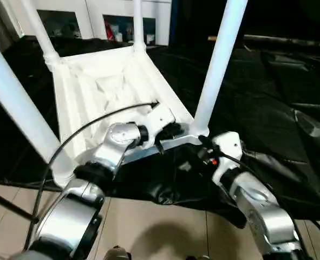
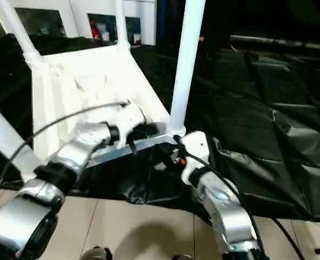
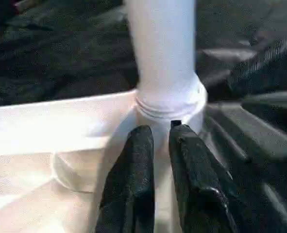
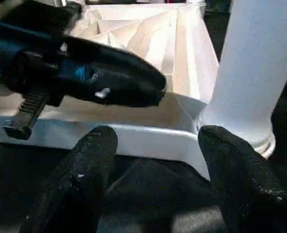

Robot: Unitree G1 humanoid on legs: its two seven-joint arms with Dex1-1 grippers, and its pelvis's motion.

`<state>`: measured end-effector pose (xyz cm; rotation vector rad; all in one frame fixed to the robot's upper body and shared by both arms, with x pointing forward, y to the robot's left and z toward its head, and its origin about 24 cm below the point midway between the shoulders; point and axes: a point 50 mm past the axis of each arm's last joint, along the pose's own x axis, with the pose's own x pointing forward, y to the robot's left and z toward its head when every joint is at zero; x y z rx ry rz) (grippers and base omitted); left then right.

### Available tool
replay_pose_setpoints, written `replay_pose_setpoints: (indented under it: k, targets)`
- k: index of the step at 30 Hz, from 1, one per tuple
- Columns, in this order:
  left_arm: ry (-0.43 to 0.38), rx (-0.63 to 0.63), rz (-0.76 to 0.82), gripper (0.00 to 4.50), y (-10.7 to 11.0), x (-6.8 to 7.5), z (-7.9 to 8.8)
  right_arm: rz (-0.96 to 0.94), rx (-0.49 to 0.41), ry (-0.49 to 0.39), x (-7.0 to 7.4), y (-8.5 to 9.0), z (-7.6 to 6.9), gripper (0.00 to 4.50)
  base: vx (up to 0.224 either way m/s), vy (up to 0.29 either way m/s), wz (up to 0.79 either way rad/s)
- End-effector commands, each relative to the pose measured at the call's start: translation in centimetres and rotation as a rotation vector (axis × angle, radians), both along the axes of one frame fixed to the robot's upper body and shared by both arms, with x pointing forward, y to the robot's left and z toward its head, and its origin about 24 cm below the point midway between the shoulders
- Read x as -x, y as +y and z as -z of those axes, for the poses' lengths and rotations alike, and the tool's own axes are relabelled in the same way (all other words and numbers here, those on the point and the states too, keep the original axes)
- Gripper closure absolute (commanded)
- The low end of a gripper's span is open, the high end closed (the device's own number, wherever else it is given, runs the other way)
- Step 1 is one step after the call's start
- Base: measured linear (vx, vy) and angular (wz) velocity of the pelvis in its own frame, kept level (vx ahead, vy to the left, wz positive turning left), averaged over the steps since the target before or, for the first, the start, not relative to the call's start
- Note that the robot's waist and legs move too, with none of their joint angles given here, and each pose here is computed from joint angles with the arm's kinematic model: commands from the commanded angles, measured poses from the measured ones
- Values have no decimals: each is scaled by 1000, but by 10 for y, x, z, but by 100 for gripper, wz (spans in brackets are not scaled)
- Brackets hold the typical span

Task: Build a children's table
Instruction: Rotate leg to tighten, then rotate table base

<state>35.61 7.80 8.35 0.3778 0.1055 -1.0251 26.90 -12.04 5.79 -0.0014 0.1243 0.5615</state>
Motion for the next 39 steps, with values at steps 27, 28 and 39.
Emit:
replay_pose_setpoints:
  k: [27,28,39]
  targets:
    - [412,205,-92,107,104,198,10,276,26,-23,-115,-40,-30,148,0,0,0]
    - [412,201,-95,90,105,198,10,283,28,-22,-116,-40,-30,148,0,0,0]
    - [131,313,-356,23,141,174,-12,186,4,-26,-107,-26,-12,148,0,0,0]
